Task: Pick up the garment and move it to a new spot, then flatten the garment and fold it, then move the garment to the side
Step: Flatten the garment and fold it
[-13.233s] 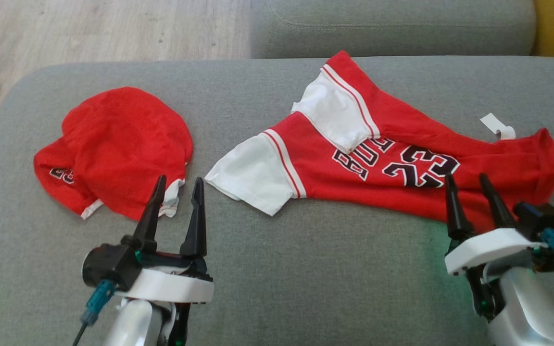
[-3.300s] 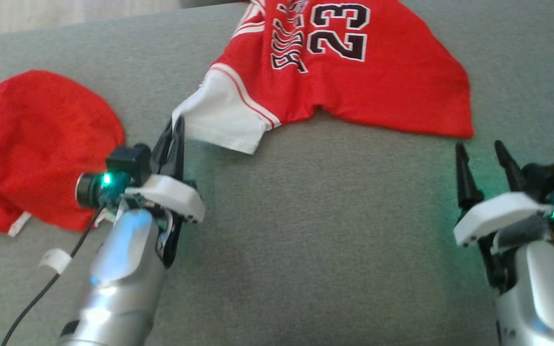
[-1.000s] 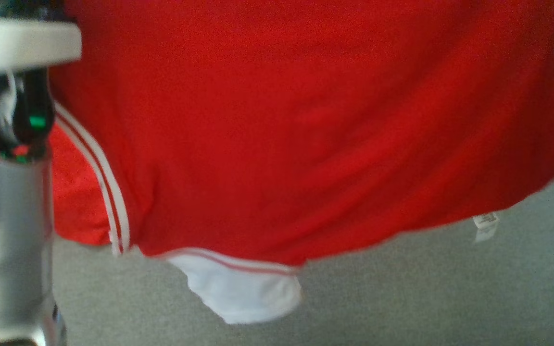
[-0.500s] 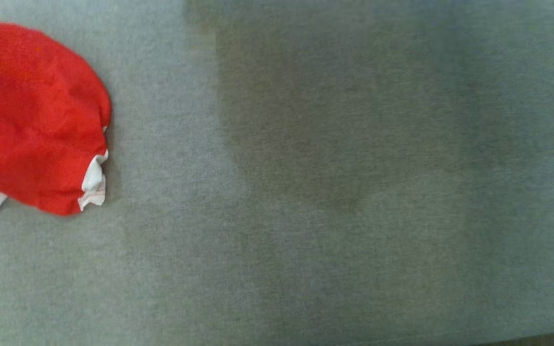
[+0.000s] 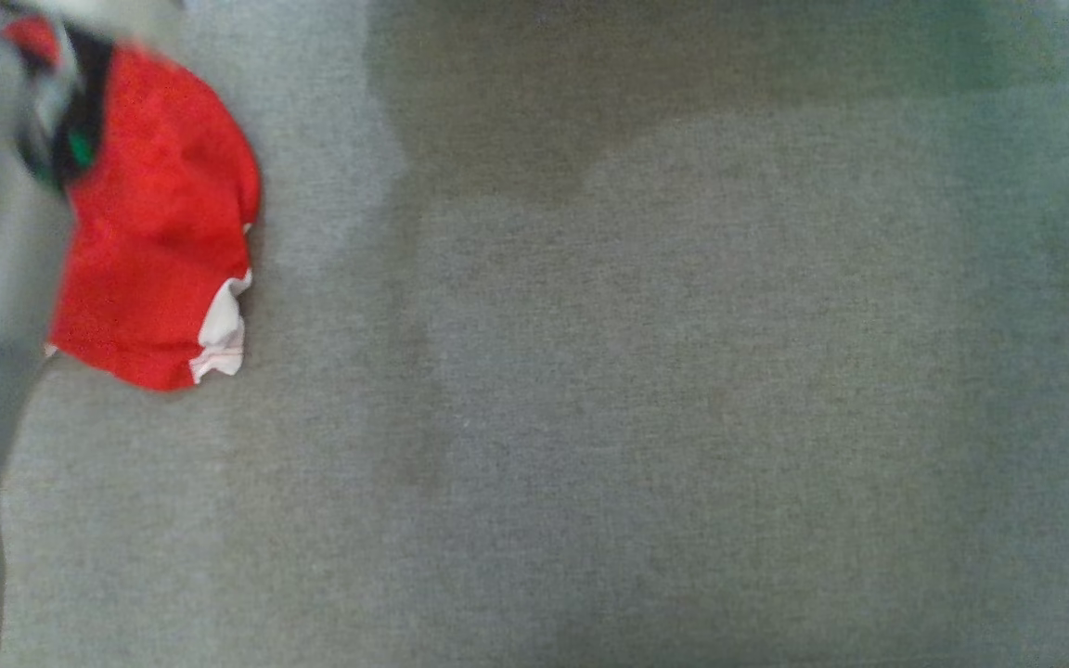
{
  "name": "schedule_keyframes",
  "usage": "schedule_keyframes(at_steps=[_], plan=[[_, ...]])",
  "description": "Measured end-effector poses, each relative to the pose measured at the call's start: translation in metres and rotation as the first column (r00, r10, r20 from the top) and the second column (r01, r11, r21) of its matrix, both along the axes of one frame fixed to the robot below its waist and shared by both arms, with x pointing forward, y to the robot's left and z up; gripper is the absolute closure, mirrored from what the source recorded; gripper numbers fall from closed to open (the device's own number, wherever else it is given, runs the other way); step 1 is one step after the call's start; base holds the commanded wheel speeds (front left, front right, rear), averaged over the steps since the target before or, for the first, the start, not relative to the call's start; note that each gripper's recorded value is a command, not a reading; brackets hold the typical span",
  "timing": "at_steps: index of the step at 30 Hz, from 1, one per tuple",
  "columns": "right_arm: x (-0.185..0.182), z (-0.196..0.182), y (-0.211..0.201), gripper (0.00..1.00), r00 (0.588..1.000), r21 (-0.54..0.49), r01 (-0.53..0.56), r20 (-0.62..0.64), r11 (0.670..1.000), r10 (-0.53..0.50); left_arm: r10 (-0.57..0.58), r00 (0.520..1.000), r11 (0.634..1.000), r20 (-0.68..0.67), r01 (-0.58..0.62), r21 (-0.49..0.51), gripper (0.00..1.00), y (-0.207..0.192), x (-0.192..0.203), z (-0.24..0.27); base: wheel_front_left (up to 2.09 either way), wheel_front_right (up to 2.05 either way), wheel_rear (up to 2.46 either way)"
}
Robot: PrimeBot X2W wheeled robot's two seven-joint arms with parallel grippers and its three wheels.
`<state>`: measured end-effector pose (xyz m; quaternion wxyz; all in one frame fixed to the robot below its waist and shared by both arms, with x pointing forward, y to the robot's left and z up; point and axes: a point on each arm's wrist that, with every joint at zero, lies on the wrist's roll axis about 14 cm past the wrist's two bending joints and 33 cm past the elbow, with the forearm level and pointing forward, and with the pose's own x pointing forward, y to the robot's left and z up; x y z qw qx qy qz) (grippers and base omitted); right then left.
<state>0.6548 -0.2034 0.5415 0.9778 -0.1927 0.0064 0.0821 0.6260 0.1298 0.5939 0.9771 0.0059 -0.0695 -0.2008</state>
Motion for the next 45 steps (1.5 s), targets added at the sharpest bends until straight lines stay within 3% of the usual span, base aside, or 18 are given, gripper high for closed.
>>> schedule_keyframes(at_steps=[4,9,14,21,26,34,45], plan=[[-0.030,-0.062,-0.004,1.00,0.978,0.009,0.028,-0.209,1.000,-0.026,-0.046,0.986,0.998,-0.160,0.053,0.039,1.00,-0.001,-0.041,-0.060,0.00,0.00,0.00],[-0.064,-0.094,-0.007,1.00,0.940,-0.025,0.016,-0.340,1.000,-0.023,-0.083,0.954,0.994,-0.287,0.099,0.038,1.00,-0.001,-0.094,-0.101,0.00,0.00,0.00],[-0.097,-0.100,-0.016,1.00,0.917,-0.049,-0.004,-0.399,0.999,-0.016,-0.111,0.919,0.986,-0.377,0.150,0.073,1.00,0.000,-0.145,-0.126,0.00,0.00,0.00],[-0.140,-0.105,-0.019,1.00,0.879,-0.083,-0.075,-0.477,0.994,0.026,-0.149,0.901,0.978,-0.408,0.196,0.076,1.00,-0.005,-0.189,-0.119,0.00,0.00,0.00],[-0.153,-0.095,-0.025,1.00,0.865,-0.118,-0.107,-0.501,0.987,0.034,-0.191,0.879,0.969,-0.437,0.240,0.060,1.00,-0.017,-0.214,-0.116,0.00,0.00,0.00],[-0.200,-0.100,-0.040,1.00,0.796,-0.154,-0.147,-0.605,0.977,0.025,-0.293,0.816,0.939,-0.499,0.343,0.010,1.00,-0.040,-0.259,-0.105,0.00,0.00,0.00],[-0.239,-0.092,-0.049,1.00,0.736,-0.114,-0.153,-0.675,0.982,0.037,-0.347,0.745,0.922,-0.570,0.382,-0.063,1.00,-0.052,-0.300,-0.096,0.00,0.00,0.00]])
